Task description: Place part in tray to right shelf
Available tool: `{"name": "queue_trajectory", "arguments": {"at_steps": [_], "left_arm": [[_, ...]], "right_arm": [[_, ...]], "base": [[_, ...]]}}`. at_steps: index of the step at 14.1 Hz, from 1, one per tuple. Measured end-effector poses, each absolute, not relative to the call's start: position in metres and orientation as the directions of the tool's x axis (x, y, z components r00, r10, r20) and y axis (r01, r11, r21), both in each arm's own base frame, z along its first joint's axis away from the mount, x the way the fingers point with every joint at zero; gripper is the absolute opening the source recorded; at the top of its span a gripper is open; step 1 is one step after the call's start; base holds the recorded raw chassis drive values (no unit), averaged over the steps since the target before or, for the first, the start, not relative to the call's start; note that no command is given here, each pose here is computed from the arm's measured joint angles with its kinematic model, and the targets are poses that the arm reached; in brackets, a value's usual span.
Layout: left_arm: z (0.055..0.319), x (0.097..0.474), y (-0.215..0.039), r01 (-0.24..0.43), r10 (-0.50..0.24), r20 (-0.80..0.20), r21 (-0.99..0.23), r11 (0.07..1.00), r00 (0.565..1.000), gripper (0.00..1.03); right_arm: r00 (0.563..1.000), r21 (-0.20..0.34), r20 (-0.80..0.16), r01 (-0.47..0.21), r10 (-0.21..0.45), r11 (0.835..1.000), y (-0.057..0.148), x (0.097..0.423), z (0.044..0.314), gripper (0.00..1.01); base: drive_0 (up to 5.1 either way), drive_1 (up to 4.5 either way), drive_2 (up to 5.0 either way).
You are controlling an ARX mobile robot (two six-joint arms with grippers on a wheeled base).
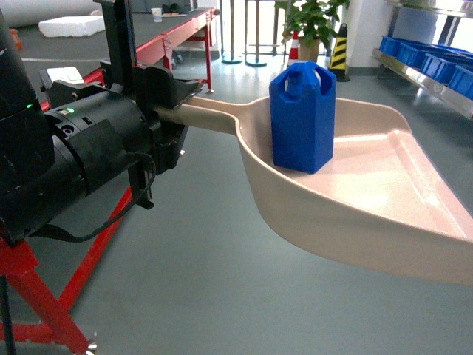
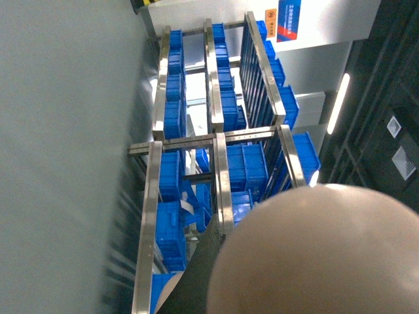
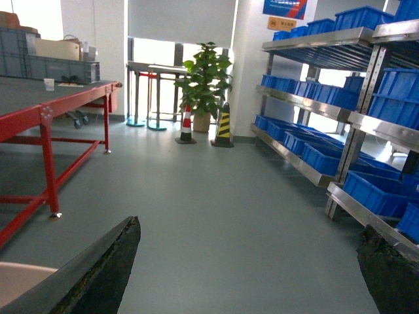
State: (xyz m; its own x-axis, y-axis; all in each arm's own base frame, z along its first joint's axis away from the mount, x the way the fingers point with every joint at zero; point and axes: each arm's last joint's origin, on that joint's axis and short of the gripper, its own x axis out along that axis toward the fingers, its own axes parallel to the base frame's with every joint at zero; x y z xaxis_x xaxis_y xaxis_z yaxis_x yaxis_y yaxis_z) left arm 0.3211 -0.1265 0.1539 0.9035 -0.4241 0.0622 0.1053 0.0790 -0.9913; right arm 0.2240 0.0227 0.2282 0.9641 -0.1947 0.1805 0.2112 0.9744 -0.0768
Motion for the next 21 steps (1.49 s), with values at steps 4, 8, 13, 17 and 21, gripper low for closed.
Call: {"name": "queue_trajectory", "arguments": {"at_steps": [4, 8, 13, 17, 21], "left_arm": [[0.1534, 0.3209, -0.1268, 0.101, -0.429, 0.057, -0.992, 0.08, 0.902, 0.13], [0.1532, 0.3208, -0.1264, 0.1, -0.426, 0.056, -0.992, 0.081, 0.903, 0.13], [0.153, 0.3209, -0.1266, 0.097, -0.429, 0.054, -0.992, 0.08, 0.902, 0.13], [0.1528, 0.3208, -0.1265, 0.097, -0.428, 0.052, -0.992, 0.082, 0.902, 0.13], [0.1532, 0.3207, -0.1265, 0.1, -0.428, 0.056, -0.992, 0.08, 0.902, 0.13]], "right_arm": [[0.964, -0.076, 0.184, 0.21, -0.193, 0.975, 0.0228, 0.2239, 0.2287, 0.98], [0.965, -0.078, 0.178, 0.211, -0.195, 0.974, 0.0228, 0.2245, 0.2275, 0.98], [0.964, -0.077, 0.18, 0.211, -0.194, 0.974, 0.0228, 0.2245, 0.2278, 0.98], [0.965, -0.079, 0.174, 0.211, -0.195, 0.974, 0.0228, 0.2247, 0.227, 0.98], [0.965, -0.078, 0.178, 0.21, -0.194, 0.975, 0.0229, 0.2246, 0.2277, 0.98]], "base": [[0.3, 4.67, -4.0], [0.3, 4.67, -4.0], [0.3, 4.67, -4.0], [0.3, 4.67, -4.0], [0.3, 4.67, -4.0]]}}
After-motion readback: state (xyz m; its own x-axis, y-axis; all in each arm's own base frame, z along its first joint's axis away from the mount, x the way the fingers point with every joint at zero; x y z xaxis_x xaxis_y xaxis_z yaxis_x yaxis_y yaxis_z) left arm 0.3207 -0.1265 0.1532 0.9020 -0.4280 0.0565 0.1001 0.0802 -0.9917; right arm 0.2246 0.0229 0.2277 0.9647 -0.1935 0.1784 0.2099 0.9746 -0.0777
